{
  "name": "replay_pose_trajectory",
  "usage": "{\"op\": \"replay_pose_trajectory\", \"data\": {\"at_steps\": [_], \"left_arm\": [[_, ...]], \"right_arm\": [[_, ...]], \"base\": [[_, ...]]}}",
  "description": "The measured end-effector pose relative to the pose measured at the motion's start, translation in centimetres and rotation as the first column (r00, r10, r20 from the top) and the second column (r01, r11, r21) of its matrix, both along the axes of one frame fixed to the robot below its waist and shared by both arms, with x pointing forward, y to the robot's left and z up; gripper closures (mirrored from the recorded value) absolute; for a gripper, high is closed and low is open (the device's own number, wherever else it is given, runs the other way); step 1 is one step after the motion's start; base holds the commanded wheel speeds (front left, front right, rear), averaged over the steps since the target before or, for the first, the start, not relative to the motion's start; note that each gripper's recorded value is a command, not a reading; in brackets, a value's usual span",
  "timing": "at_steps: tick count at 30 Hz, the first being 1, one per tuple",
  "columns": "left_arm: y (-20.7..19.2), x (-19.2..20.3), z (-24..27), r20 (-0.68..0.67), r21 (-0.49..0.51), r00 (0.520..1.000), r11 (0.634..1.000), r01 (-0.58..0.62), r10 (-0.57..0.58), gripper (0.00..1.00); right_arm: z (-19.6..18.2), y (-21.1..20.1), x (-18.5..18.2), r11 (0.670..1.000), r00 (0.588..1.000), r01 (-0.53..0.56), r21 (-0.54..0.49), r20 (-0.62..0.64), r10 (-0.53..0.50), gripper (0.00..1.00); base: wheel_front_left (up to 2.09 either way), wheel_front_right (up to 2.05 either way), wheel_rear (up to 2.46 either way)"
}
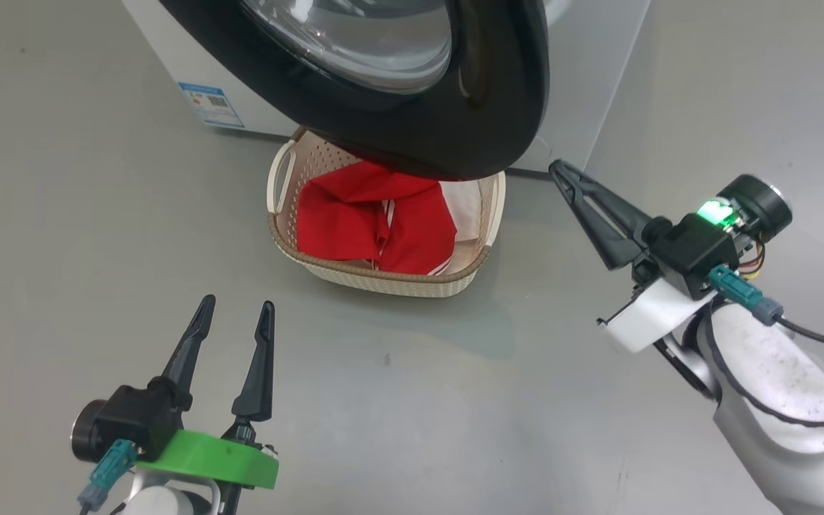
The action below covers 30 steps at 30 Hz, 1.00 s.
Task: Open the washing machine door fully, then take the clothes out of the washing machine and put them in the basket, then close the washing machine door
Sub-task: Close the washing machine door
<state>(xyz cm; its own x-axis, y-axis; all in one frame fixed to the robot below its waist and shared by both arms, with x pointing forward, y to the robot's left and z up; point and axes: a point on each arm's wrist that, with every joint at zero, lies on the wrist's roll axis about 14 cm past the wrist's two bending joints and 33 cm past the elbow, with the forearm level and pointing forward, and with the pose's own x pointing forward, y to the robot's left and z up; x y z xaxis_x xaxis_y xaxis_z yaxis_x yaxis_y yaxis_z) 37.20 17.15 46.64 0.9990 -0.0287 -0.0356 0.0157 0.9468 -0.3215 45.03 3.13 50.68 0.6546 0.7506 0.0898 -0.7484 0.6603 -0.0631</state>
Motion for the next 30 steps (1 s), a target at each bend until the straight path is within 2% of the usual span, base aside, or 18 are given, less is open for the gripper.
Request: {"op": "replay_pose_trajectory", "data": {"at_steps": [15, 30], "left_arm": [[2.2, 1.5, -1.9, -0.057, 0.016, 0.996, 0.998, -0.063, 0.064, 0.0], [2.6, 2.2, -3.6, -0.104, 0.014, 0.992, 0.997, -0.076, 0.077, 0.0]], "right_arm": [[-2.8, 4.0, 5.3, 0.996, 0.995, -0.086, 0.026, -0.05, 0.087, 1.0], [-4.9, 4.9, 8.7, 0.995, 0.991, -0.075, 0.068, -0.103, 0.082, 1.0]], "base": [[0.0, 0.0, 0.0], [0.0, 0.0, 0.0]]}}
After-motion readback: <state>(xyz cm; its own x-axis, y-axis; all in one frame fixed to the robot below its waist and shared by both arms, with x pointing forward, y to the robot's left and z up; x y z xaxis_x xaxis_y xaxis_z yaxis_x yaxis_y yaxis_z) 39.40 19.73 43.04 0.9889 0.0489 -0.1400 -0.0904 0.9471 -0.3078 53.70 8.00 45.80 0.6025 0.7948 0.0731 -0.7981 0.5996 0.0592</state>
